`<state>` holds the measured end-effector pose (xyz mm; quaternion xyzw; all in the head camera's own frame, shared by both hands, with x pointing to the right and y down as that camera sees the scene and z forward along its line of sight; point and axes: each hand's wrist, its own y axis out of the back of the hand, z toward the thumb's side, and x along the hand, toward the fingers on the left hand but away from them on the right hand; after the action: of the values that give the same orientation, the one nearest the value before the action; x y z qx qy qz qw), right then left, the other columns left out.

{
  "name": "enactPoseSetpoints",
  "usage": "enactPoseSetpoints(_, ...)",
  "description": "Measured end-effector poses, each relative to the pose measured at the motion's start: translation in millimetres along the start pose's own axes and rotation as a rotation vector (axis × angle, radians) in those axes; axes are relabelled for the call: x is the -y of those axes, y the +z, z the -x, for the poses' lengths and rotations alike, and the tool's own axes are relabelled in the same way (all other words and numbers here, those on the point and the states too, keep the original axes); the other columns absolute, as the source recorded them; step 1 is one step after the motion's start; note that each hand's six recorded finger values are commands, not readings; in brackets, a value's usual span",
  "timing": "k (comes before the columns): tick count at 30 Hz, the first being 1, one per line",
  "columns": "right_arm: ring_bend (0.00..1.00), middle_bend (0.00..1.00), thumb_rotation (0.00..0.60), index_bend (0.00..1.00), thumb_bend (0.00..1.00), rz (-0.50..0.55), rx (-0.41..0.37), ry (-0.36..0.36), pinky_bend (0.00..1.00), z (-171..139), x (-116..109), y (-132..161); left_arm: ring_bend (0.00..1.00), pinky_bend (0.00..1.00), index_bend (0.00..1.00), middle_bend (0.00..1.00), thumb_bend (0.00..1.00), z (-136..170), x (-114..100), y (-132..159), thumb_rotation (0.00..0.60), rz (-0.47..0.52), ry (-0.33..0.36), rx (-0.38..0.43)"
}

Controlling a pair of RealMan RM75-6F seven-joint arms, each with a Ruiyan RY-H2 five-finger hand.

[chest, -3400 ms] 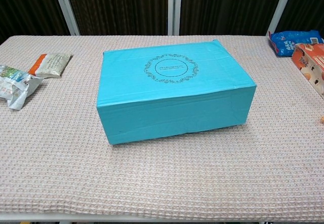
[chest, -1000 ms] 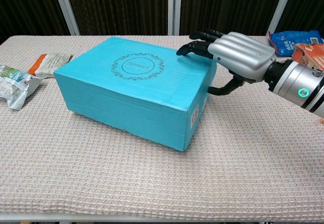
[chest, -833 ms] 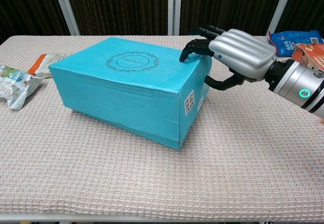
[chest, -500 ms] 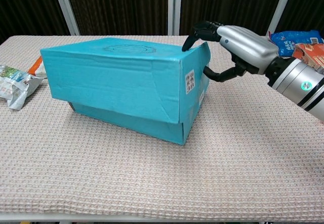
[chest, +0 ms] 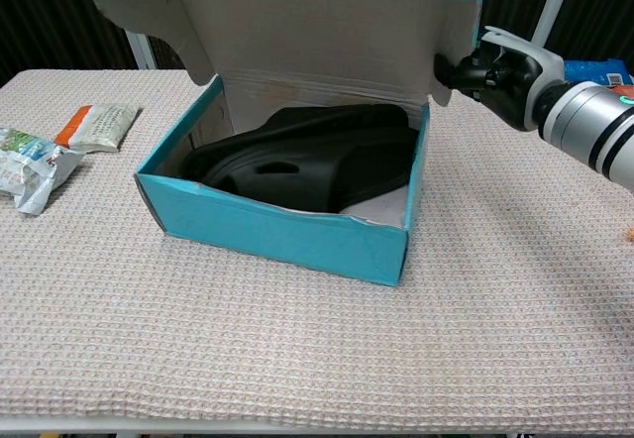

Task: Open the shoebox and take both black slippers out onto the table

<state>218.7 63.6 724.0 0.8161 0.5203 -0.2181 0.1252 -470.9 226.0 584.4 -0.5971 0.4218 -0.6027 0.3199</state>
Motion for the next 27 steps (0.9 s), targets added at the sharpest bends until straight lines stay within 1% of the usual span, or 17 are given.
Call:
enactPoseSetpoints(1,0.06,0.36,0.6,0.47,0.61,0.06,0.028,-0.007,0.0,1,-3,0,0.06,0.11,0.17,0.14,0.0,0,0,0,0.6,0.001,0.001,0.001)
enactPoseSetpoints(4,0.05,0.34,0.6,0.44,0.59,0.184,0.082,-0.018,0.0,4,-8,0,0.06,0.11,0.17,0.14,0.0,-2,-3,-1,0.6,0.002,0.005,0.004)
enactPoseSetpoints(6,0.04,0.32,0.6,0.41,0.55,0.261,0.103,-0.028,0.0,6,-9,1,0.06,0.11,0.17,0.14,0.0,-3,-4,-1,0.6,0.0,0.007,0.009)
enactPoseSetpoints(8,0.02,0.28,0.6,0.32,0.46,0.313,0.119,-0.029,0.0,8,-10,2,0.06,0.11,0.17,0.14,0.0,-5,-5,0,0.6,0.0,0.008,0.014)
enactPoseSetpoints(10,0.0,0.21,0.6,0.16,0.35,0.349,0.128,-0.037,0.0,11,-12,5,0.06,0.11,0.17,0.14,0.0,-6,-6,0,0.6,0.001,0.009,0.016)
enactPoseSetpoints(11,0.0,0.18,0.6,0.1,0.31,0.359,0.127,-0.044,0.0,13,-14,6,0.06,0.11,0.17,0.14,0.0,-6,-6,0,0.6,0.002,0.009,0.018)
enactPoseSetpoints(12,0.0,0.12,0.6,0.04,0.25,0.364,0.125,-0.05,0.0,15,-15,8,0.06,0.11,0.17,0.14,0.0,-6,-6,0,0.6,0.003,0.01,0.019)
enactPoseSetpoints(13,0.0,0.07,0.6,0.01,0.18,0.366,0.122,-0.058,0.0,17,-17,10,0.06,0.11,0.17,0.14,0.0,-7,-7,0,0.6,0.003,0.01,0.02)
enactPoseSetpoints(14,0.0,0.03,0.6,0.0,0.12,0.362,0.121,-0.062,0.0,18,-18,11,0.06,0.11,0.17,0.14,0.0,-8,-7,0,0.6,0.004,0.01,0.021)
enactPoseSetpoints(16,0.0,0.0,0.6,0.0,0.06,0.347,0.116,-0.073,0.0,21,-21,14,0.06,0.11,0.17,0.14,0.0,-9,-7,1,0.6,0.004,0.01,0.025)
enactPoseSetpoints(18,0.0,0.0,0.6,0.0,0.03,0.332,0.105,-0.098,0.0,23,-26,16,0.06,0.11,0.17,0.14,0.0,-11,-9,1,0.6,0.003,0.012,0.03)
enactPoseSetpoints(20,0.0,0.0,0.6,0.0,0.02,0.294,0.072,-0.147,0.0,24,-34,19,0.06,0.11,0.17,0.14,0.0,-13,-13,2,0.6,0.005,0.021,0.036)
enactPoseSetpoints(21,0.0,0.0,0.6,0.0,0.02,0.269,0.051,-0.175,0.0,25,-39,22,0.06,0.11,0.17,0.14,0.0,-15,-15,3,0.6,0.006,0.028,0.041)
enactPoseSetpoints(24,0.0,0.0,0.6,0.0,0.02,0.16,-0.032,-0.292,0.0,23,-57,34,0.06,0.11,0.17,0.14,0.0,-22,-20,7,0.6,0.008,0.042,0.061)
enactPoseSetpoints(25,0.0,0.0,0.6,0.0,0.02,0.105,-0.064,-0.34,0.0,20,-64,39,0.06,0.11,0.17,0.14,0.0,-24,-22,9,0.6,0.01,0.046,0.07)
enactPoseSetpoints(27,0.0,0.0,0.6,0.0,0.02,-0.008,-0.107,-0.408,0.0,13,-76,49,0.06,0.11,0.17,0.14,0.0,-32,-27,15,0.6,0.014,0.054,0.101)
